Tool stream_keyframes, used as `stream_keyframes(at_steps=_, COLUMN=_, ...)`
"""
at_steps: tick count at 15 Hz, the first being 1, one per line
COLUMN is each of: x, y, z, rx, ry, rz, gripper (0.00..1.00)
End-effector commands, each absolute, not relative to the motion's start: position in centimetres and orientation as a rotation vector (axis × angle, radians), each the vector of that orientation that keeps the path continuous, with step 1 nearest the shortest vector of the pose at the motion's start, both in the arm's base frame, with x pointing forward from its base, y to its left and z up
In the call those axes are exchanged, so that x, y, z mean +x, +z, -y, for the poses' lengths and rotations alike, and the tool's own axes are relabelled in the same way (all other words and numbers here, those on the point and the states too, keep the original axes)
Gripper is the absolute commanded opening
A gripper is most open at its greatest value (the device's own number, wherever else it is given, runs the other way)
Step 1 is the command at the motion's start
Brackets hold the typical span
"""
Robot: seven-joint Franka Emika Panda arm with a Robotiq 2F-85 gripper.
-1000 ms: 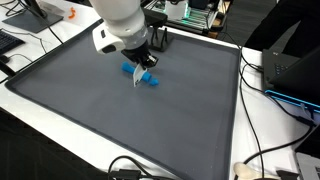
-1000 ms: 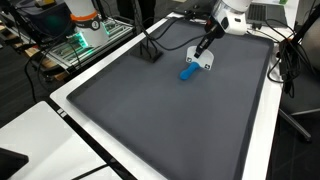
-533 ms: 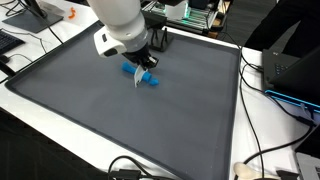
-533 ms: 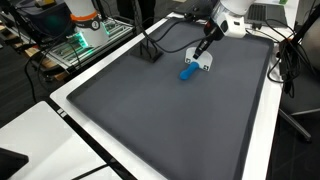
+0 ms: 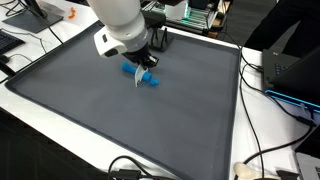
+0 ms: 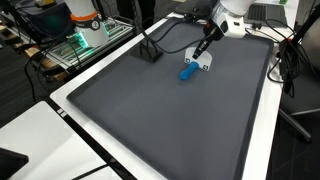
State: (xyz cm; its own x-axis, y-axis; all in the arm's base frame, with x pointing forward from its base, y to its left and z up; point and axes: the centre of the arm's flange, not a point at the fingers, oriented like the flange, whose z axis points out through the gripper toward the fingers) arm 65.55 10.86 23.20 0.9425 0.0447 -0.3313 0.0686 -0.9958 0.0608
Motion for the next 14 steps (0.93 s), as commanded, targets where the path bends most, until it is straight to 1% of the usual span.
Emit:
stream_keyframes(at_steps=1, x=63.2, y=21.8, z=-10.5, rx=3.017, ry=-0.646, rz=-0.126, gripper=0.01)
stream_keyframes(at_steps=7, x=62.2, y=22.5, z=-10.5, rx=3.011, ry=-0.692, rz=-0.153, gripper=0.01)
stream_keyframes(at_steps=14, x=61.9, y=24.6, z=-10.2, rx=3.025, ry=-0.631, rz=-0.145, gripper=0.01)
